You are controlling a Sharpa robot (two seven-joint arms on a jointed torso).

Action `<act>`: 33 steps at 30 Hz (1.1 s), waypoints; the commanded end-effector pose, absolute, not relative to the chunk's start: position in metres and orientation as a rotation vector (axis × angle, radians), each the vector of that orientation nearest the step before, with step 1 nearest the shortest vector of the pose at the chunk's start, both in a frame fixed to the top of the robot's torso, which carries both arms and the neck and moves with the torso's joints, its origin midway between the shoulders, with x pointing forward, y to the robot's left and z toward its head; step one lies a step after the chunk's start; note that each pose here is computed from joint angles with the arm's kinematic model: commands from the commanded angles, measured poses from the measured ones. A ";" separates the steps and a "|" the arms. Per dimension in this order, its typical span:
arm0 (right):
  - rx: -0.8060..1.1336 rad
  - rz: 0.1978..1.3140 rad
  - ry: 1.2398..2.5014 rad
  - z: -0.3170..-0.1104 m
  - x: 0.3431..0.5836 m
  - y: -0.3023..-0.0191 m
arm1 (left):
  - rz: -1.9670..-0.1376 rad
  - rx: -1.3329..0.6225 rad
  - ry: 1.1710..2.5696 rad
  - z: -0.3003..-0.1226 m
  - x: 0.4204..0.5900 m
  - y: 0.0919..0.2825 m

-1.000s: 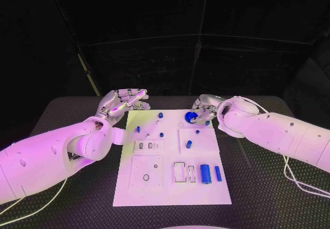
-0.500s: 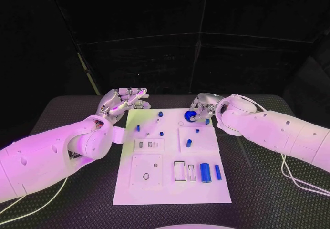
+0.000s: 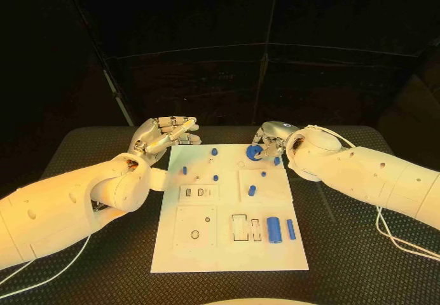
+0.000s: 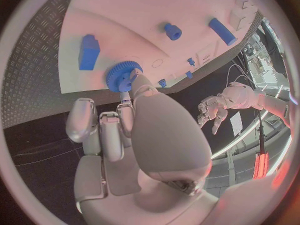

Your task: Assemble the parts on the task board

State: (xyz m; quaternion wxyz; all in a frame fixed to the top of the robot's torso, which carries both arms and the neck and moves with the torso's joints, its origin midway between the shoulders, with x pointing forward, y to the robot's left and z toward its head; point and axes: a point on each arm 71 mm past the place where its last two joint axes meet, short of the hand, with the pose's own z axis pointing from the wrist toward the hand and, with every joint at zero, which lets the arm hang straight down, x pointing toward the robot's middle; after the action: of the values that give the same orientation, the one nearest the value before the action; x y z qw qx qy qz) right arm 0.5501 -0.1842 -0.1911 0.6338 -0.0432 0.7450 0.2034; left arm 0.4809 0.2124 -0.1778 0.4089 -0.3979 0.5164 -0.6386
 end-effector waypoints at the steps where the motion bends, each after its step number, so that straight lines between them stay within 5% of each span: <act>1: -0.132 0.508 1.601 -0.182 0.545 -0.176 | -1.631 -0.990 1.303 -0.176 0.480 0.211; 20: -0.231 0.646 1.528 -0.168 0.524 -0.102 | -1.631 -0.992 1.308 -0.177 0.481 0.209; 33: -0.291 0.633 1.571 -0.184 0.525 -0.068 | -1.633 -0.992 1.308 -0.177 0.481 0.208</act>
State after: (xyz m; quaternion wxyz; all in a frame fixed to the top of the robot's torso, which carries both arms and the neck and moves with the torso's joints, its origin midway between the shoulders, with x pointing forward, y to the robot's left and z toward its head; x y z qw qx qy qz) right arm 0.5243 -0.0684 -0.1844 0.6512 -0.1190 0.6920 0.2879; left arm 0.4809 0.2093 -0.1785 0.4039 -0.3972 0.5184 -0.6405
